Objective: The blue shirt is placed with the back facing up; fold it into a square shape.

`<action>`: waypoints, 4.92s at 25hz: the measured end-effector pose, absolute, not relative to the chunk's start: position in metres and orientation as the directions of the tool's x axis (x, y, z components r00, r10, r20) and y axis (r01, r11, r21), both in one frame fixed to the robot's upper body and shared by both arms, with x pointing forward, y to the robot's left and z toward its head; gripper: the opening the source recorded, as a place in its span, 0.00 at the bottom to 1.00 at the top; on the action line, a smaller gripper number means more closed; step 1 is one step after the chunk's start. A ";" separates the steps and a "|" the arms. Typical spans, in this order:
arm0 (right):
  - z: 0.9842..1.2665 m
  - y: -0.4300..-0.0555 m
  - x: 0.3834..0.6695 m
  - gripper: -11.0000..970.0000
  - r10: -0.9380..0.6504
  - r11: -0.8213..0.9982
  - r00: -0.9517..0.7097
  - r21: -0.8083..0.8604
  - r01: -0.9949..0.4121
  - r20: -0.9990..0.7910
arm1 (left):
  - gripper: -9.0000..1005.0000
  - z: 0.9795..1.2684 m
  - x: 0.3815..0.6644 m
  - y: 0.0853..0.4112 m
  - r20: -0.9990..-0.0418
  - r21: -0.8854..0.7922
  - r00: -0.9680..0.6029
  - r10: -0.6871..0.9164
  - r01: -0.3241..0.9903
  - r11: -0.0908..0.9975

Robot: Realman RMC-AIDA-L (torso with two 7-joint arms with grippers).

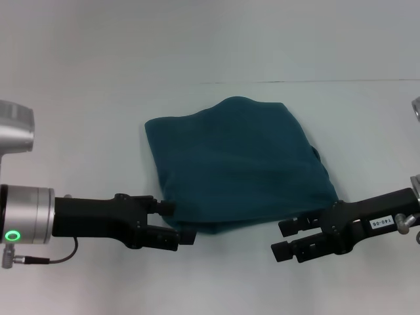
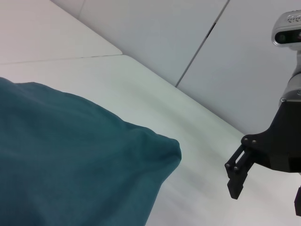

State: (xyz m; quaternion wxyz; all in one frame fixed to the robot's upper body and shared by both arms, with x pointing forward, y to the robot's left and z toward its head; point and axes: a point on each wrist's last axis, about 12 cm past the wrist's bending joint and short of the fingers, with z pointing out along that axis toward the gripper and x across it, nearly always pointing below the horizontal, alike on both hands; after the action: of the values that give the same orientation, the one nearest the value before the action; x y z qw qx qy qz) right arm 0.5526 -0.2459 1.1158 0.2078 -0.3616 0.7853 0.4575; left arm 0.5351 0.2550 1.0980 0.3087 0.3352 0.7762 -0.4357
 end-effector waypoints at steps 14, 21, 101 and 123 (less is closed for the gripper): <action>1.115 -0.245 0.553 0.83 -0.378 0.322 -0.651 0.566 -0.759 -0.659 | 0.93 1.098 0.533 0.256 -0.774 -0.481 -0.591 0.226 0.782 0.396; 1.115 -0.245 0.553 0.83 -0.378 0.321 -0.650 0.566 -0.760 -0.659 | 0.93 1.098 0.533 0.256 -0.774 -0.482 -0.591 0.226 0.782 0.396; 1.113 -0.245 0.551 0.83 -0.373 0.322 -0.656 0.572 -0.754 -0.656 | 0.93 1.098 0.530 0.255 -0.771 -0.496 -0.596 0.223 0.783 0.375; 1.113 -0.245 0.551 0.83 -0.372 0.323 -0.658 0.573 -0.753 -0.655 | 0.93 1.098 0.529 0.255 -0.771 -0.497 -0.596 0.223 0.783 0.374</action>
State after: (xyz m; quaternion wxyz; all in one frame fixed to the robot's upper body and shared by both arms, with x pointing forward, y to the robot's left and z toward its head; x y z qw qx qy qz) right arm 0.5510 -0.2451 1.1133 0.2077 -0.3578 0.7863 0.4589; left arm 0.5294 0.2546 1.0979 0.3081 0.3271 0.7694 -0.4541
